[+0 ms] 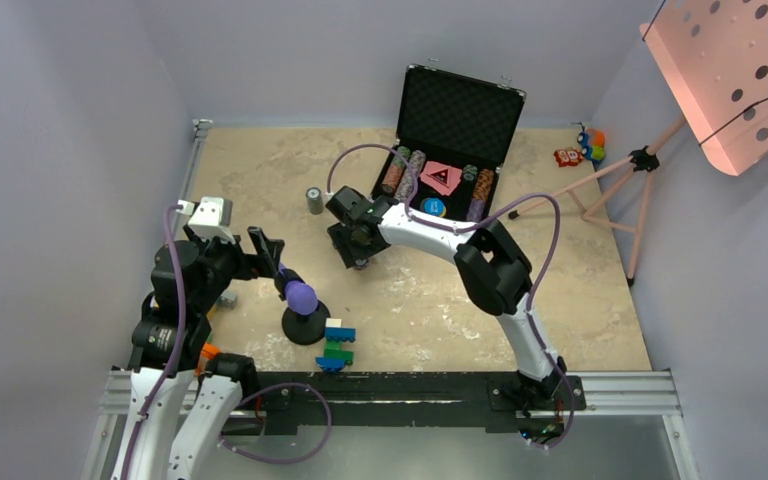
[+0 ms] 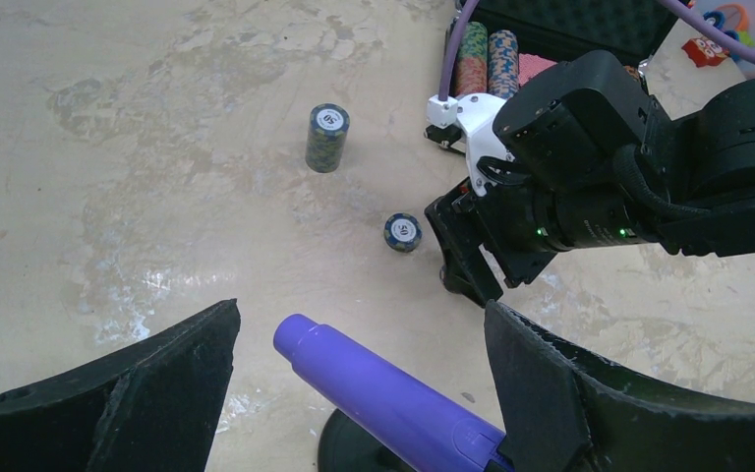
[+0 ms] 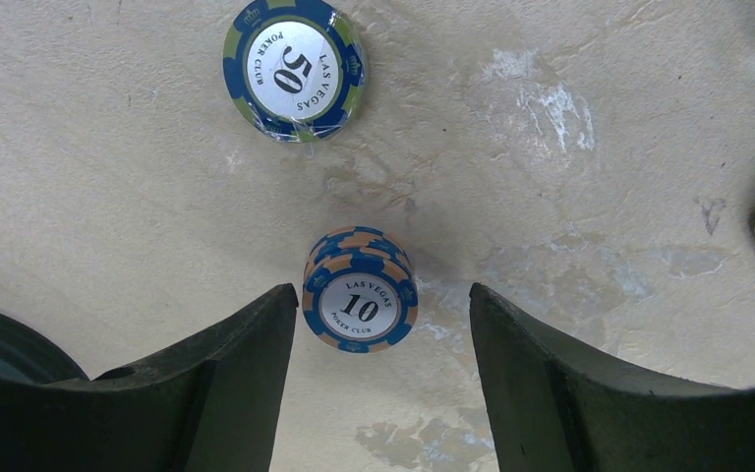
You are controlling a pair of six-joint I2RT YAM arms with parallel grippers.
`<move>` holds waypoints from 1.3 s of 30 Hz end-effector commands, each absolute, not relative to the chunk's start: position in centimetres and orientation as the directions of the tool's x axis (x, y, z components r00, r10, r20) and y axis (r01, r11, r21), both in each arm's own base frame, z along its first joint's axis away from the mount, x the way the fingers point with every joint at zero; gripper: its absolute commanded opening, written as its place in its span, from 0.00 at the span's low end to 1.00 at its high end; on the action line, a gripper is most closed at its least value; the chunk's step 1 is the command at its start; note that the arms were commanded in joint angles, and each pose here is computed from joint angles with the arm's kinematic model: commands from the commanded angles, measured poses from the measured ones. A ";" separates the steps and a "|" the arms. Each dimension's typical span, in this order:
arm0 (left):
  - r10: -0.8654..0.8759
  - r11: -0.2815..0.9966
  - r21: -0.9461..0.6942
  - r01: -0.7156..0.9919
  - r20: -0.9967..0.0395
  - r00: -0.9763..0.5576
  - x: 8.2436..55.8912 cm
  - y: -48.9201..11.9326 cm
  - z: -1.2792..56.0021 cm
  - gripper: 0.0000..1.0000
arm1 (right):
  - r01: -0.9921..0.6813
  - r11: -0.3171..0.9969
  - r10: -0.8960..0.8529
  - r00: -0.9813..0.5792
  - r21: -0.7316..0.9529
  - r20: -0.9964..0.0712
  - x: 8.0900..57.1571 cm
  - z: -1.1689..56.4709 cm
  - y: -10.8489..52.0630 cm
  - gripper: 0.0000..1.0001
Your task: Pack up texas hold em set
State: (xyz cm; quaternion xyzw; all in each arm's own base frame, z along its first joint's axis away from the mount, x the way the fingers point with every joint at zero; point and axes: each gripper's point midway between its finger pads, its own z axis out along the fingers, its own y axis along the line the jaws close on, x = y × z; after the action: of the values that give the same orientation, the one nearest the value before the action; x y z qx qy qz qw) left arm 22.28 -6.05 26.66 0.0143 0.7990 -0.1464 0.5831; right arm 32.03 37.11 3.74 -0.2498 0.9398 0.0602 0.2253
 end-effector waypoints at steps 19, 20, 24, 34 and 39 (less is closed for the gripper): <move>-0.134 0.954 -0.203 0.221 -0.947 -0.290 22.3 -6.3 27.4 0.98 | -0.469 0.882 -0.442 -0.794 -0.042 -0.417 31.3 2.2 37.4 0.48; -0.134 0.954 -0.203 0.221 -0.947 -0.291 22.3 -6.3 27.3 0.98 | -0.465 0.884 -0.438 -0.798 -0.039 -0.413 31.1 2.0 37.3 0.46; -0.134 0.954 -0.203 0.220 -0.947 -0.292 22.3 -6.3 27.3 0.98 | -0.456 0.890 -0.426 -0.813 -0.021 -0.398 30.6 1.3 37.3 0.36; -0.131 0.961 -0.190 0.203 -0.953 -0.273 22.8 -5.9 27.9 0.98 | -0.491 0.871 -0.421 -0.764 0.016 -0.489 31.9 6.1 38.7 0.00; -0.130 0.967 -0.177 0.185 -0.962 -0.241 23.0 -5.5 30.3 0.98 | -0.507 0.861 -0.409 -0.734 0.037 -0.542 32.9 9.9 39.1 0.00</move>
State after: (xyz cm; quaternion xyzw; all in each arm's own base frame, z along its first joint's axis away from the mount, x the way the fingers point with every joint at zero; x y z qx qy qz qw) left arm 22.46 -5.85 26.65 0.0108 0.8009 -0.1411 0.5819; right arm 31.23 38.06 2.84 -0.2478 0.9443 0.0539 0.2099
